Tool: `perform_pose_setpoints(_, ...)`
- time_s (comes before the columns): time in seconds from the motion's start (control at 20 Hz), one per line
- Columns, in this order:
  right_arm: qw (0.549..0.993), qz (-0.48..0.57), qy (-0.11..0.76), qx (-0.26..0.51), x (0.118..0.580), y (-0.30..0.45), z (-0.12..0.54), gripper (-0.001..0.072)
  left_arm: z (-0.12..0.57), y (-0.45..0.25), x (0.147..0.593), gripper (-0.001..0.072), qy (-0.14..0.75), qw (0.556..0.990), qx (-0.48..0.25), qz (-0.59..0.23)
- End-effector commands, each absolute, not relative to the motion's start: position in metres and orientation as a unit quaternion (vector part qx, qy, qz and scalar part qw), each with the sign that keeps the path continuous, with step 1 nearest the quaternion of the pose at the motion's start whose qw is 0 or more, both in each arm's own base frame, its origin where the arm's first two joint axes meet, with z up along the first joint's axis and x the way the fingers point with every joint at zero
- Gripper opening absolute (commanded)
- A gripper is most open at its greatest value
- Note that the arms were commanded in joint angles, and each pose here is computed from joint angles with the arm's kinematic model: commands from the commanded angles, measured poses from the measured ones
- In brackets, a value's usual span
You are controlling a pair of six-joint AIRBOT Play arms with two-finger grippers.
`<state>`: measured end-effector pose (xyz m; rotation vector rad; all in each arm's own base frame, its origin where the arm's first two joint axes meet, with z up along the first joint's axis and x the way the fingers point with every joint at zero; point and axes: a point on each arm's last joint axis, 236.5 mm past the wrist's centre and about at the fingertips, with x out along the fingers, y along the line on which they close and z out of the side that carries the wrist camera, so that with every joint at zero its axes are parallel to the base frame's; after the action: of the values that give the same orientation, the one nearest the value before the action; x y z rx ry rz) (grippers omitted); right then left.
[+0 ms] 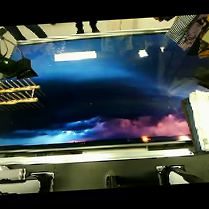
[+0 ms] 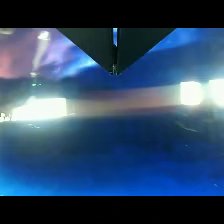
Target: Fold the clothes and pants, and hang the long-sleeved shirts on hangers.
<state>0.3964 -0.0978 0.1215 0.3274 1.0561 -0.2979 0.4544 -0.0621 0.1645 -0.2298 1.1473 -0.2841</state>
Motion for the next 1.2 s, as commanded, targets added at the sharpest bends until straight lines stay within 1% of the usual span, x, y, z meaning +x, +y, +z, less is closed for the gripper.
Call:
perform_pose_setpoints(0.0,0.863,0.055,0.500,0.048,0.417,0.039,0.130,0.0034,0.168,-0.081,0.455,0.0018,0.522,0.837,-0.031,-0.160)
perform_pose_setpoints(0.15,0.849,0.113,0.517,-0.002,0.407,0.098,0.119,0.0033,0.152,-0.107,0.446,0.0018,0.536,0.823,-0.013,-0.187)
perform_pose_setpoints(0.25,0.842,0.125,0.524,-0.008,0.406,0.112,0.112,0.0033,0.137,-0.116,0.442,0.0018,0.535,0.823,-0.016,-0.189)
perform_pose_setpoints(0.35,0.837,0.127,0.533,-0.004,0.407,0.113,0.104,0.0033,0.121,-0.115,0.437,0.0018,0.525,0.832,-0.028,-0.178)
perform_pose_setpoints(0.45,0.830,0.132,0.541,-0.015,0.408,0.113,0.095,0.0033,0.109,-0.112,0.429,0.0018,0.515,0.838,-0.023,-0.177)
perform_pose_setpoints(0.6,0.817,0.131,0.561,-0.019,0.406,0.113,0.081,0.0033,0.094,-0.108,0.418,0.0018,0.524,0.832,-0.007,-0.181)
perform_pose_setpoints(0.75,0.818,0.128,0.560,-0.022,0.409,0.111,0.079,0.0035,0.090,-0.106,0.413,0.0021,0.538,0.824,-0.005,-0.179)
perform_pose_setpoints(0.95,0.808,0.120,0.576,-0.033,0.401,0.104,0.075,0.0035,0.090,-0.107,0.413,0.0020,0.537,0.824,-0.004,-0.180)
perform_pose_setpoints(1.15,0.810,0.120,0.573,-0.033,0.403,0.105,0.076,0.0035,0.090,-0.107,0.413,0.0021,0.537,0.824,-0.004,-0.180)
